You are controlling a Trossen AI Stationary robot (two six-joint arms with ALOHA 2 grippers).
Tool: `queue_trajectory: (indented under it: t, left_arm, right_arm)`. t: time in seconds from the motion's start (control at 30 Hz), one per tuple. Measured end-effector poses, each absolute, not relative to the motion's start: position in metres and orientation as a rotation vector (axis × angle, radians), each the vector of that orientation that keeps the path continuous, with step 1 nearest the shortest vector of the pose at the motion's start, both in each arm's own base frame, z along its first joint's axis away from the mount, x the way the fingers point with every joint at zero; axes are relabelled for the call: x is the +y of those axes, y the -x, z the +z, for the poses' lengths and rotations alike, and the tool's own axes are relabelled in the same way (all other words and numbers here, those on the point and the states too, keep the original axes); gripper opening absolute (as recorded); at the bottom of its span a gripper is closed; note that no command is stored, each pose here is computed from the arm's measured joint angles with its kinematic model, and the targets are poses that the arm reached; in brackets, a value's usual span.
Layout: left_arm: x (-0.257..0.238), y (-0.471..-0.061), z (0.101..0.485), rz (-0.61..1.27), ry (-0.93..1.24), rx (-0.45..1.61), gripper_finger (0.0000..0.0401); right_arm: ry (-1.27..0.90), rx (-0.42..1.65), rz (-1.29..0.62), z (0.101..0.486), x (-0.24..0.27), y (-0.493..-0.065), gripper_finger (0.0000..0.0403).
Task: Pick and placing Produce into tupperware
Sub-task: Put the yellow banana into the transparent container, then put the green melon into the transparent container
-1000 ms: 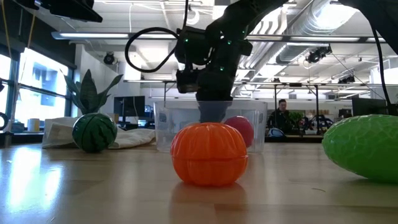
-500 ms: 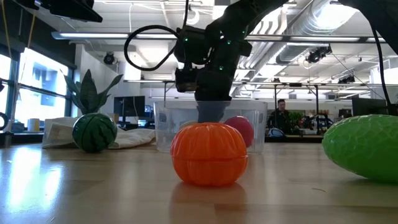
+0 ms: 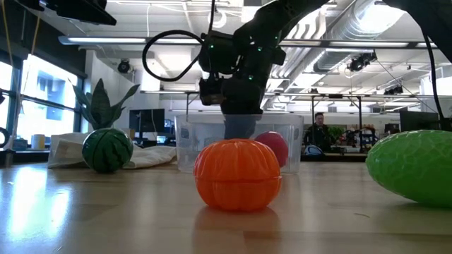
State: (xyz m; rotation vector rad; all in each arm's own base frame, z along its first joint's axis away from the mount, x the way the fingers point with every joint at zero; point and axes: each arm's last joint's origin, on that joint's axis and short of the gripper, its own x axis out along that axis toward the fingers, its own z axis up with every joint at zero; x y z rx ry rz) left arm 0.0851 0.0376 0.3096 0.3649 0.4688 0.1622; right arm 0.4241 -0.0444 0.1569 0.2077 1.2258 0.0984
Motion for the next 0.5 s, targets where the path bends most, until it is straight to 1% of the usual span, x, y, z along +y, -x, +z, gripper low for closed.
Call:
queue_trajectory:
  t: [0.13, 0.23, 0.5]
  left_arm:
    - [0.0377, -0.0852, 0.3097, 0.162, -0.365, 0.469, 0.0085]
    - [0.0377, -0.0852, 0.3096, 0.162, -0.365, 0.469, 0.0085]
    - [0.0377, -0.0852, 0.3096, 0.162, -0.365, 0.469, 0.0085]
  right_arm:
    - [-0.209, 1.226, 0.080, 0.1569, -0.0482, -0.4237, 0.0230]
    - [-0.212, 1.226, 0.071, 0.1569, -0.0498, -0.4235, 0.0248]
    - [-0.211, 1.227, 0.070, 0.1568, -0.0488, -0.4236, 0.0256]
